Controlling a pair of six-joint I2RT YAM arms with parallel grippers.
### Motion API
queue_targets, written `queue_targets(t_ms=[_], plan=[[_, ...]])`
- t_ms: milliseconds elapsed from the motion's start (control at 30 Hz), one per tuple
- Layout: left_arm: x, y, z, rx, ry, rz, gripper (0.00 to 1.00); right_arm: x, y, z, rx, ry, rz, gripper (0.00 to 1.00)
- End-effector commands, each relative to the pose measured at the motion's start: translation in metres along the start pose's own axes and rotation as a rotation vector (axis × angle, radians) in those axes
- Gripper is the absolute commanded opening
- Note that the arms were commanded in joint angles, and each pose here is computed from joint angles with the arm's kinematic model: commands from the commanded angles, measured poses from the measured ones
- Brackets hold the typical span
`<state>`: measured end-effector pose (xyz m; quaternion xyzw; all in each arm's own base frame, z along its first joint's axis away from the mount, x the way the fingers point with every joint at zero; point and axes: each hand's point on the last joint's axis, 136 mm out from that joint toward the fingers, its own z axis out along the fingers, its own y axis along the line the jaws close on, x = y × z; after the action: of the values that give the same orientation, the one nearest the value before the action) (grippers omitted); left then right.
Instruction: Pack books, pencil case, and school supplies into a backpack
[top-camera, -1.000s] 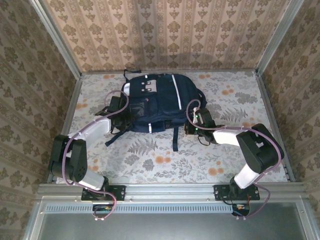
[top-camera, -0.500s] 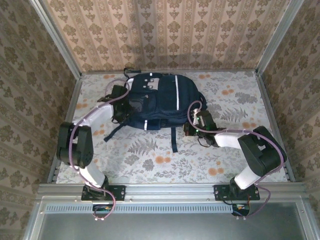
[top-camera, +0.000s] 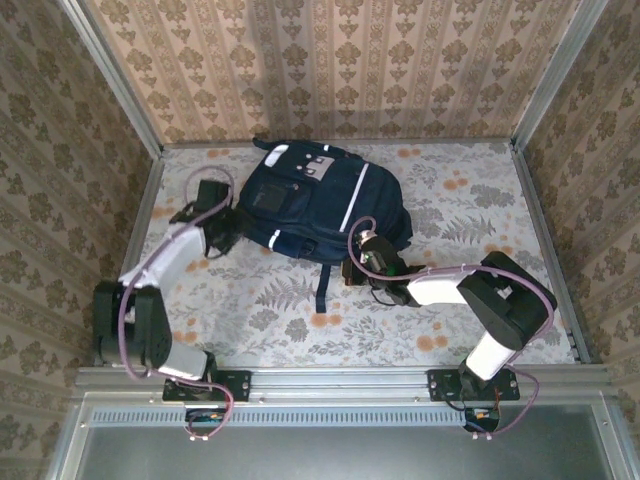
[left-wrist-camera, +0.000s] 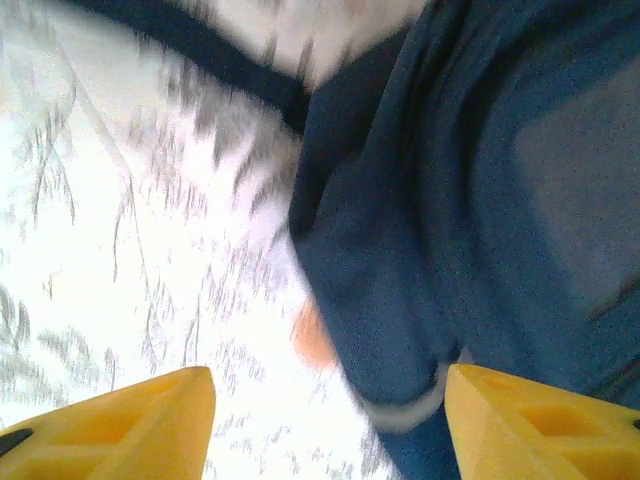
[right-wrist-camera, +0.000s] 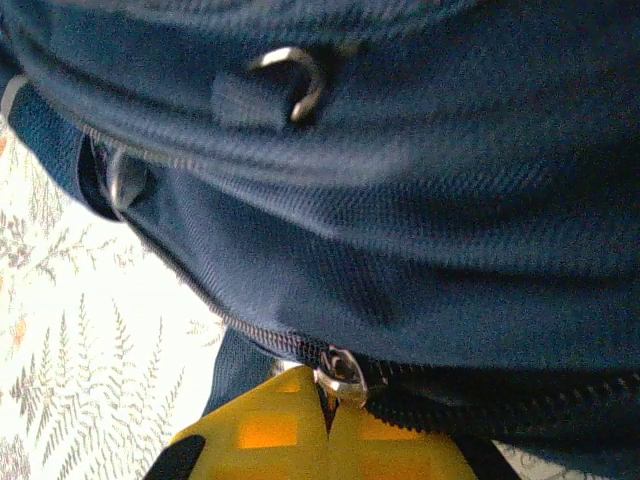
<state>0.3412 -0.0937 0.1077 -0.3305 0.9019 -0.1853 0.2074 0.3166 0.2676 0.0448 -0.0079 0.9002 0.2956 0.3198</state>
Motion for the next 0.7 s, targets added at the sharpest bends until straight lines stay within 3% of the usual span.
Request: queue_targets(t_ms=[0,200,367,433,600,667], plan=[[0.042,-0.006,0.011,0.146,0.092,-0.081,0.67,-0.024,0.031,0.006,-0.087,-0.073,0.053,0.0],[0.078,-0.046,0.025,0.317,0.115,0.029,0.71,-0.023,0.051,0.01,-0.139,-0.066,0.077,0.0],[0.087,-0.054,0.048,0.32,0.122,0.06,0.66,-0.023,0.053,0.007,-0.152,-0.069,0.094,0.0],[0.089,-0.055,0.058,0.327,0.126,0.058,0.57,-0.022,0.052,0.006,-0.15,-0.068,0.097,0.0],[0.085,-0.04,0.076,0.23,0.107,0.056,0.08,-0.011,0.032,0.01,-0.07,-0.048,0.062,0.0],[0.078,-0.032,0.079,0.192,0.093,0.05,0.0,-0.005,0.021,0.009,-0.019,-0.037,0.033,0.0]])
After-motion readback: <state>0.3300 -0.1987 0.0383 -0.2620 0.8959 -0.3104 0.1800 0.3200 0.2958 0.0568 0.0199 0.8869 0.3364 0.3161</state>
